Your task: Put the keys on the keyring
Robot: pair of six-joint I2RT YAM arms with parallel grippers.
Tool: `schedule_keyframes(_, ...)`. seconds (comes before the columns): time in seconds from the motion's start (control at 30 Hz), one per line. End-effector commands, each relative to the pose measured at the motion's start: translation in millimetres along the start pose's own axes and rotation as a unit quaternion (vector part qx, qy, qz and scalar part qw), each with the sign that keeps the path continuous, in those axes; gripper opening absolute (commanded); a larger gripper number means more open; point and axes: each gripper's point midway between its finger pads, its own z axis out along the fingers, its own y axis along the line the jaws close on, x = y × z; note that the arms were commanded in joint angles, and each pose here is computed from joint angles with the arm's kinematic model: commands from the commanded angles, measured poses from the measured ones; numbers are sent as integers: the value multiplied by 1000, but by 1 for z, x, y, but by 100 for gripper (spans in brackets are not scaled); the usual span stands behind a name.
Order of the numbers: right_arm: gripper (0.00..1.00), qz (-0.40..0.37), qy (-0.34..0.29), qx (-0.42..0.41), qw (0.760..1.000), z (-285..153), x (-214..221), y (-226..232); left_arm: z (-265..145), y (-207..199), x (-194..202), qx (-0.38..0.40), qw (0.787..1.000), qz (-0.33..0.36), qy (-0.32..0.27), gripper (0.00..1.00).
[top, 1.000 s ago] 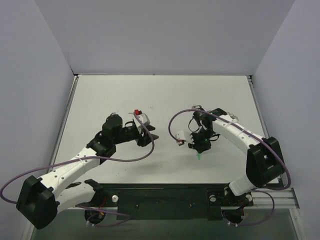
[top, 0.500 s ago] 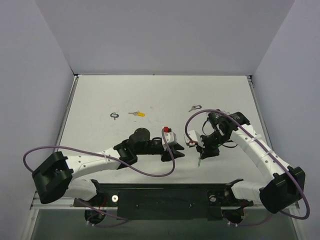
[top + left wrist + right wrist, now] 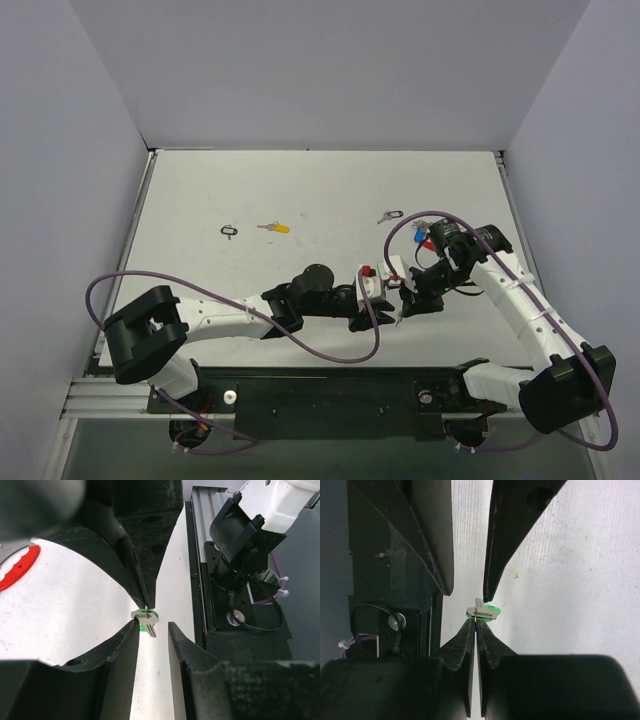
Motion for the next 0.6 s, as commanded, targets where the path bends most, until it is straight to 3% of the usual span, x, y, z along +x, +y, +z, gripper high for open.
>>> schedule_keyframes(0.0,0,3,-30,-17,999,-2,-9,15,13,6,-26,-14,999,32,-32,39)
schedule_keyframes(0.57,0,5,-44,-19,999,-3,-13,16,23,11,-14,-29,999,39,-15,37)
